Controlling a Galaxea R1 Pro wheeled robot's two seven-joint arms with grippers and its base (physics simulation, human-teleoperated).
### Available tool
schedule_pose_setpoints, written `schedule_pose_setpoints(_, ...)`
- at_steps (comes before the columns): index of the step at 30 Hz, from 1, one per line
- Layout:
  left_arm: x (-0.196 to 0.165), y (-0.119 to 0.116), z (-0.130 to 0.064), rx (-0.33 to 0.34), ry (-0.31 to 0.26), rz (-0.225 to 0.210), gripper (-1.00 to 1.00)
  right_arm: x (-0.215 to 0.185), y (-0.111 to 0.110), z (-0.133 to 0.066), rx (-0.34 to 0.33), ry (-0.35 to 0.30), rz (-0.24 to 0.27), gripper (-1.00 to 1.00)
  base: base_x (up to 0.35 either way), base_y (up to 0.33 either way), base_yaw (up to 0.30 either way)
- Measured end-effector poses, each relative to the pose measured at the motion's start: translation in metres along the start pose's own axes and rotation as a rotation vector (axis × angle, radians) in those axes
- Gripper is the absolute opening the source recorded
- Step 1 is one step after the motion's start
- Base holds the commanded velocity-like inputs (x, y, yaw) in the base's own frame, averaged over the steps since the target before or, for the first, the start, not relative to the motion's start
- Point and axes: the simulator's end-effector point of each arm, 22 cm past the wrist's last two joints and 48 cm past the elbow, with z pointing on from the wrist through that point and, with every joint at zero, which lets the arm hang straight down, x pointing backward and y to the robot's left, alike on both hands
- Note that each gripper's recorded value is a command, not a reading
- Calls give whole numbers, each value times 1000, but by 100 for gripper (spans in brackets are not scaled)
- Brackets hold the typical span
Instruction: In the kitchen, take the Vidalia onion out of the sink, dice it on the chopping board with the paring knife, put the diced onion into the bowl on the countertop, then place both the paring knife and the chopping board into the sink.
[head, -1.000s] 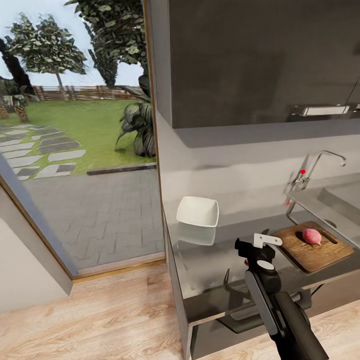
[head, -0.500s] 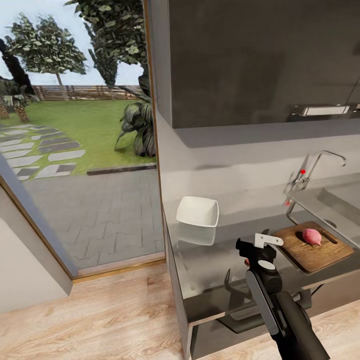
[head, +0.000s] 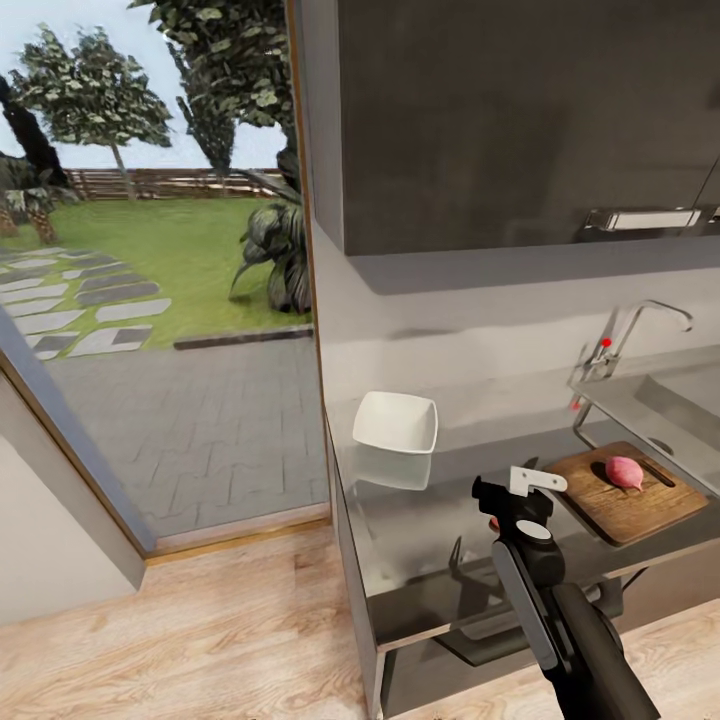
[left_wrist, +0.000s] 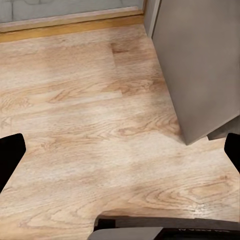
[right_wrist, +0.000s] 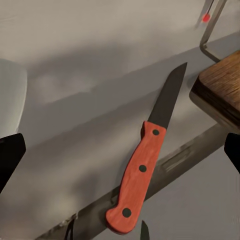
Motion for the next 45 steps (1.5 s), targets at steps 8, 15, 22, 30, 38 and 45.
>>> schedule_pose_setpoints(8,4,0,-1,-1,12,0,100,6,0,3,2,12,-5,100,0,0,0)
schedule_pose_setpoints(15,8,0,-1,-1,23,0,100,12,0,7,4,22,-8,100,0,0,0)
schedule_pose_setpoints(22,13,1,-2,-1,34,0,100,17,0,10,5,33,-12,100,66,-5,0)
schedule_pose_setpoints(30,18,1,-3,-2,49,1,100,24,1,13,7,45,-16,100,84,-38,0)
schedule_pose_setpoints(38,23,1,-4,-3,62,1,100,31,1,17,9,58,-19,100,4,-58,0)
schedule_pose_setpoints(45,27,1,-4,-3,73,1,100,37,1,20,11,68,-24,100,0,-96,0)
